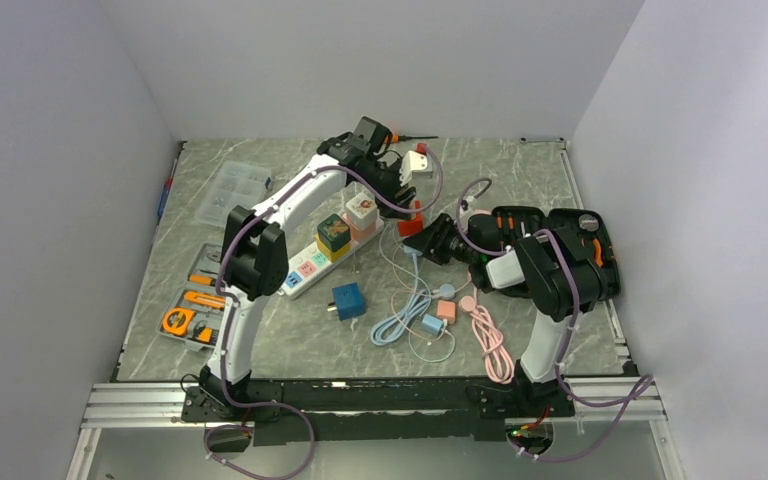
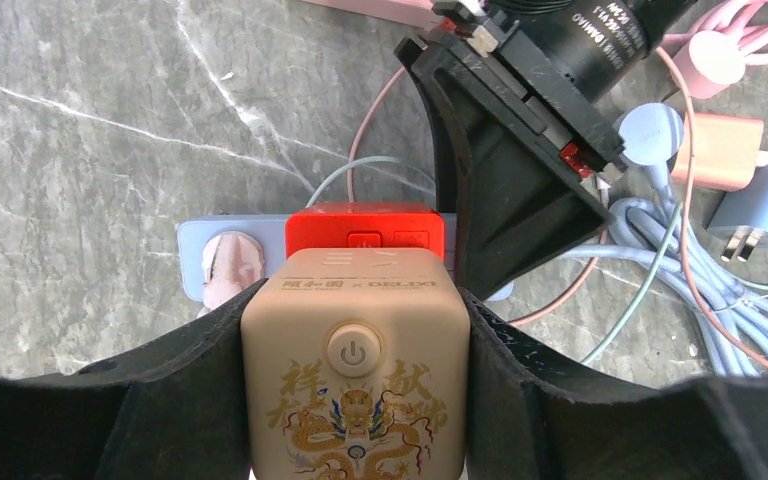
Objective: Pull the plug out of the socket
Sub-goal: Remove the plug from the socket.
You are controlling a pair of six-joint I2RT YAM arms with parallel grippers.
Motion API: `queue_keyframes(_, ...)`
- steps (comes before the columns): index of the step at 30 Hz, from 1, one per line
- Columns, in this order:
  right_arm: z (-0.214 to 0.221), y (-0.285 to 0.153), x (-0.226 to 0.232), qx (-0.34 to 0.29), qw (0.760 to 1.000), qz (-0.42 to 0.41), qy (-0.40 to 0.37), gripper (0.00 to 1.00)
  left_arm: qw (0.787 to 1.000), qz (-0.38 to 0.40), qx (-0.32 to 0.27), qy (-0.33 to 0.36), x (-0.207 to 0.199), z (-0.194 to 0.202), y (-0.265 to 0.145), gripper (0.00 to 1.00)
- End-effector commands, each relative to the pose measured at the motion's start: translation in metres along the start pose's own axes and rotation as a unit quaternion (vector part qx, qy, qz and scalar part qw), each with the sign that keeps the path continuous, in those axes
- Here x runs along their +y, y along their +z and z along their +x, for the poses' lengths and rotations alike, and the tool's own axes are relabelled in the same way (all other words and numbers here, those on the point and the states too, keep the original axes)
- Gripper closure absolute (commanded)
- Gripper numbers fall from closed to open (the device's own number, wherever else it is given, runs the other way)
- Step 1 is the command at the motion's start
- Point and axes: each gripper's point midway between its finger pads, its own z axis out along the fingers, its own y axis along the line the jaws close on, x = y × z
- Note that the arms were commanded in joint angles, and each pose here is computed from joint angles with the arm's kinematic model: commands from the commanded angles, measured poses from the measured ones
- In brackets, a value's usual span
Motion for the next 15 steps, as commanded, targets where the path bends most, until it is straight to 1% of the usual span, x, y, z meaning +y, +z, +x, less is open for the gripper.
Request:
queue_keyframes(1, -0.019, 0.010, 0.032, -0.018, 0.998, -0.059, -0.018, 0.55, 0.996, -0.014, -0.083, 0.043, -0.013, -0.072, -0.046, 0.59)
queue_keyframes(3, -0.021, 0.009, 0.035, -0.021, 0.998, -0.060, -0.021, 0.66, 0.996, -0.011, -0.084, 0.038, -0.016, -0.072, -0.047, 0.58)
queue_keyframes(5, -0.024, 0.006, 0.037, -0.027, 0.998, -0.053, -0.033, 0.82, 0.996, -0.008, -0.085, 0.035, -0.020, -0.071, -0.049, 0.55)
queue_keyframes(6, -0.026, 0.003, 0.037, -0.031, 0.998, -0.044, -0.040, 0.95, 0.996, -0.007, -0.085, 0.033, -0.022, -0.070, -0.050, 0.50)
queue_keyframes(7, -0.028, 0.001, 0.036, -0.036, 0.997, -0.034, -0.053, 1.00, 0.996, -0.005, -0.084, 0.032, -0.024, -0.069, -0.051, 0.44)
queue_keyframes(12, -0.038, -0.011, 0.045, -0.063, 0.988, 0.035, -0.138, 1.00, 0.998, 0.008, -0.068, 0.007, -0.034, -0.065, -0.056, 0.06)
queue_keyframes(13, -0.039, -0.013, 0.046, -0.067, 0.983, 0.049, -0.162, 1.00, 0.998, 0.013, -0.065, 0.009, -0.036, -0.065, -0.057, 0.01)
queue_keyframes(15, -0.042, -0.016, 0.051, -0.079, 0.977, 0.069, -0.186, 1.00, 0.998, 0.010, -0.068, 0.010, -0.037, -0.069, -0.060, 0.01)
